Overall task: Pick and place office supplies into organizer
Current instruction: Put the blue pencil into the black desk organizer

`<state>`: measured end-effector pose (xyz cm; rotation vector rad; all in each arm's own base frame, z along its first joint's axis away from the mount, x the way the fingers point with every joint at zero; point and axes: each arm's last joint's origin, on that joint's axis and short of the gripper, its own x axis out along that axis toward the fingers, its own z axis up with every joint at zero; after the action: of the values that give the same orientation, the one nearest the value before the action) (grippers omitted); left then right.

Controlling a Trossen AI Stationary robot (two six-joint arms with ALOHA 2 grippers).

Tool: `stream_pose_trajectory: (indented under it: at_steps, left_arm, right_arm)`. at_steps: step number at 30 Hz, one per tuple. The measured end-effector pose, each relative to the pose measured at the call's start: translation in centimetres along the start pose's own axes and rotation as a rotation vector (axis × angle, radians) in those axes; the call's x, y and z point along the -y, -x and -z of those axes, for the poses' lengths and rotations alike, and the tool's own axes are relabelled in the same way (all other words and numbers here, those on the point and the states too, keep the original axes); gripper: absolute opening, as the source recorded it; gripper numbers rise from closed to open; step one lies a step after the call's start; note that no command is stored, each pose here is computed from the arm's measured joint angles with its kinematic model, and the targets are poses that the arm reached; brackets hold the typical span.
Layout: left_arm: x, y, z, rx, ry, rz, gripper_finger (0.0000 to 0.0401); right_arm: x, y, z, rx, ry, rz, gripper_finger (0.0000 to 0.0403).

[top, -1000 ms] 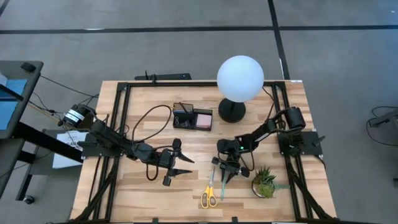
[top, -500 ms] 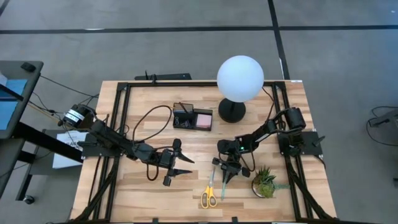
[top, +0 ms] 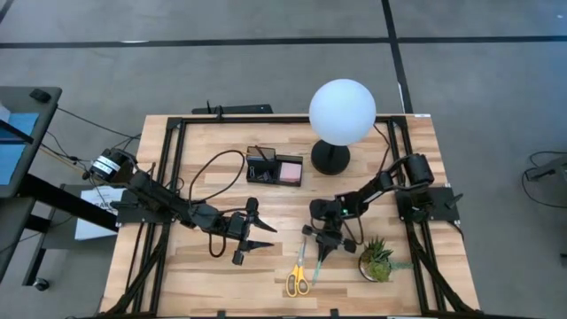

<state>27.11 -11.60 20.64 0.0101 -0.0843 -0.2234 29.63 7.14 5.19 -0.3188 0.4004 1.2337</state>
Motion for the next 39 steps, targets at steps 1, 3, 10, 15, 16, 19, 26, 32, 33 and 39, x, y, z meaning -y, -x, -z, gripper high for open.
stream_pose_trajectory:
  at_steps: [1,3,10,15,16,19,26,32,33,39]
  left_arm:
    - [0.0,0.0,0.0,0.0,0.0,0.0,0.0167]
    - [0.0,0.0,0.0,0.0,0.0,0.0,0.0167]
    - [0.0,0.0,0.0,0.0,0.047,-0.001,0.0167]
    - [0.0,0.0,0.1,-0.014,0.084,0.0,0.0167]
    - [0.0,0.0,0.1,-0.015,0.089,0.0,0.0167]
    - [0.0,0.0,0.2,-0.019,0.118,0.0,0.0167]
    - [0.0,0.0,0.7,-0.07,0.15,-0.023,0.0167]
    - [-0.2,0.1,0.8,-0.077,0.15,-0.079,0.0167]
    - [-0.2,0.1,0.8,-0.077,0.145,-0.082,0.0167]
    - [-0.2,0.1,0.8,-0.076,0.139,-0.082,0.0167]
  right_arm:
    - [0.1,0.1,-0.1,0.021,-0.019,-0.001,0.0011]
    - [0.4,0.3,-0.1,0.051,-0.052,0.001,0.0006]
    - [1.3,1.2,-0.2,0.104,-0.088,0.045,0.0001]
    - [1.9,1.7,-0.7,0.158,-0.075,0.057,0.0001]
    - [1.9,1.7,-0.7,0.161,-0.075,0.053,0.0001]
    - [1.8,1.7,-0.6,0.156,-0.135,0.035,0.0002]
    - [0.2,0.3,-1.5,0.222,-0.318,-0.232,0.0005]
    - [-2.1,-2.4,-2.8,0.196,-0.296,-0.362,0.0031]
    - [-2.5,-2.9,-3.1,0.193,-0.279,-0.382,0.0035]
    - [-4.5,-4.8,-4.6,0.167,-0.23,-0.438,0.0036]
